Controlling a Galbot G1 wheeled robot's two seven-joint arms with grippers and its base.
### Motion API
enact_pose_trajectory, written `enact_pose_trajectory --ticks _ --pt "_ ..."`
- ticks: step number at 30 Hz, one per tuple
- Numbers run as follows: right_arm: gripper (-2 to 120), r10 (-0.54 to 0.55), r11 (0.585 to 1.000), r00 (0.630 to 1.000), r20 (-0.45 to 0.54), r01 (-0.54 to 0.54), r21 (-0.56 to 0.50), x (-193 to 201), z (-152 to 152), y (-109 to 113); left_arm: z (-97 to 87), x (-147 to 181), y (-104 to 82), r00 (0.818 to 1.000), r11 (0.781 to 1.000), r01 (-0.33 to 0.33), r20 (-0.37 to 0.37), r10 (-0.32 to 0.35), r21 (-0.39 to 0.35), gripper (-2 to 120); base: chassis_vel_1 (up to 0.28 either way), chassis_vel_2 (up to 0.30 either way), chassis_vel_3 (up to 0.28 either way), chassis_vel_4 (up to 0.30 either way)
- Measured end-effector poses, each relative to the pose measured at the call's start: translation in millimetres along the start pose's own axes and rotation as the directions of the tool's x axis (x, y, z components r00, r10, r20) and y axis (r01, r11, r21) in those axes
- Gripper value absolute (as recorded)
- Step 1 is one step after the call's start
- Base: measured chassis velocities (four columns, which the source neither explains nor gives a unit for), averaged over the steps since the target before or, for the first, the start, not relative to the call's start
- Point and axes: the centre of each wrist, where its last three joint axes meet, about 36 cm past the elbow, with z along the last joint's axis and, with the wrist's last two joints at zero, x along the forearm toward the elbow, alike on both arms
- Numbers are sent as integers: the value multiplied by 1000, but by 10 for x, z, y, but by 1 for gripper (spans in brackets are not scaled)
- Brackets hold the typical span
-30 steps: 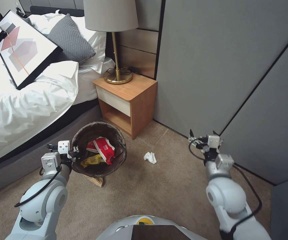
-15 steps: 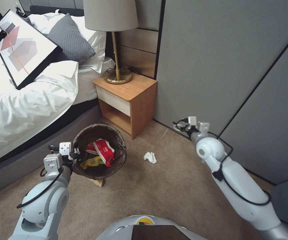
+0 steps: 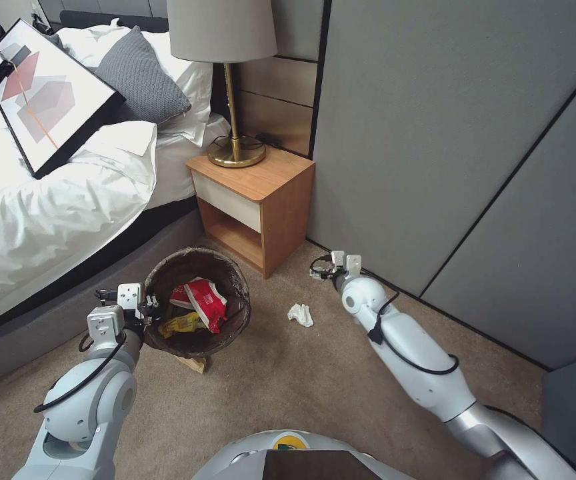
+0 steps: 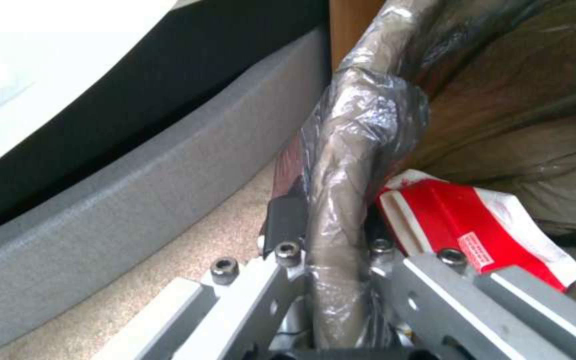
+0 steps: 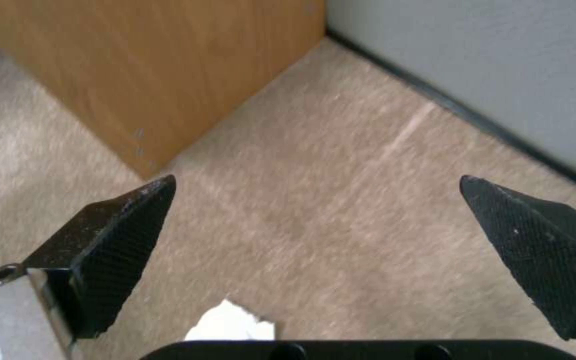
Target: Pick up the trash bin, then pick up the garbage from the floor and place it into the trash bin.
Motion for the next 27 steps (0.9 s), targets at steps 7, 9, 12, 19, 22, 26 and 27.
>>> enact_pose_trajectory --ticks 7,9,12,19,22,26,27 --pt "100 -26 999 999 -43 27 32 -119 243 240 22 -40 -21 1000 1000 -5 -8 5 3 0 0 0 0 0" --pt "100 -28 999 998 -48 30 39 -132 277 276 24 -44 -19 1000 1000 -5 -9 5 2 0 0 0 0 0" --pt "100 -38 998 997 -61 41 51 -151 367 382 28 -49 -15 1000 1000 -6 -10 6 -1 0 0 0 0 0" --pt "100 -43 997 995 -90 48 61 -151 528 495 40 -60 -7 1000 1000 -8 -15 8 -4 0 0 0 0 0" --pt "100 -33 997 994 -109 41 68 -156 635 475 50 -76 -10 1000 1000 -9 -19 9 -4 0 0 0 0 0" --pt "100 -23 996 991 -135 34 79 -174 769 415 57 -89 -13 1000 1000 -10 -21 10 -1 0 0 0 0 0" --pt "100 -21 996 990 -141 32 79 -177 801 408 59 -90 -13 1000 1000 -10 -22 10 -1 0 0 0 0 0"
